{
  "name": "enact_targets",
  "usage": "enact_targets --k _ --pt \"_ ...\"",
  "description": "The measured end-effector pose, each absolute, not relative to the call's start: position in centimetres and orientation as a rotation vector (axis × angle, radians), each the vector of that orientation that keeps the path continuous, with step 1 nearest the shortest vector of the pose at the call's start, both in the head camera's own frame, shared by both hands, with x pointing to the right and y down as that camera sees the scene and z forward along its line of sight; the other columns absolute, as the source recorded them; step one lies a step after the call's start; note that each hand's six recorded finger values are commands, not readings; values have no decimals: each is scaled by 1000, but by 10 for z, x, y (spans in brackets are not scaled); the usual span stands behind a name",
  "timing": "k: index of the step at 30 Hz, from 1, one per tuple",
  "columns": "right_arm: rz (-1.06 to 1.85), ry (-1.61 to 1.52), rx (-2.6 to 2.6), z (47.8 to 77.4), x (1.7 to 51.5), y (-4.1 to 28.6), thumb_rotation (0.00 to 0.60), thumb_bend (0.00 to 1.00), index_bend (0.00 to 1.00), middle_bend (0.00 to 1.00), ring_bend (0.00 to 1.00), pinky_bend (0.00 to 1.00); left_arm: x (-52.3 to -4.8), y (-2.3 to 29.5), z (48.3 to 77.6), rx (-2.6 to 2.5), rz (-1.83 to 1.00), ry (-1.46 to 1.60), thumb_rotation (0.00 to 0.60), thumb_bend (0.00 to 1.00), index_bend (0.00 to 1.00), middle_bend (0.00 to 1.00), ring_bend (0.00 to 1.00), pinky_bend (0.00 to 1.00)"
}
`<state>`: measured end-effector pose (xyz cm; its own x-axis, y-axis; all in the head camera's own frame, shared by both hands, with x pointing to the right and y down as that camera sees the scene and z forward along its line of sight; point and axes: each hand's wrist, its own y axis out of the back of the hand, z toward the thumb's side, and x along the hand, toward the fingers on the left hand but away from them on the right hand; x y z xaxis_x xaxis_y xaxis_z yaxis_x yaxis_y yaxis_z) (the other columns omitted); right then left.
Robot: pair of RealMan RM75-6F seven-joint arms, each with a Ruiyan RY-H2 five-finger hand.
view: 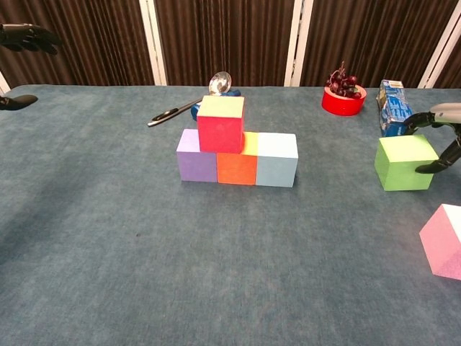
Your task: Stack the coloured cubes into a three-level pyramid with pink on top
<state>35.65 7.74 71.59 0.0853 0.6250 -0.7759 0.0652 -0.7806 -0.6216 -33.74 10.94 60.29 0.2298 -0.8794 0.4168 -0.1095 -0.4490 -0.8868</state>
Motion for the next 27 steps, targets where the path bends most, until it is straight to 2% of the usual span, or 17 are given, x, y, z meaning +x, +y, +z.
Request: enact_targets --k 6,12,17,27 --pt "1655 -705 -2000 683 335 69 600 364 553 161 0 97 -341 113 597 -1747 -1273 934 600 377 133 145 127 130" --pt "1536 -742 -2101 653 286 48 600 364 547 161 0 97 -344 116 594 -1736 -1276 914 600 377 133 144 127 123" --pt "1501 -739 -2142 652 249 36 600 364 540 161 0 97 -347 120 595 -1755 -1280 913 600 376 133 143 127 119" --pt "1487 -755 -2176 664 188 36 600 363 533 161 0 97 -357 124 593 -1776 -1264 942 600 376 133 139 123 119"
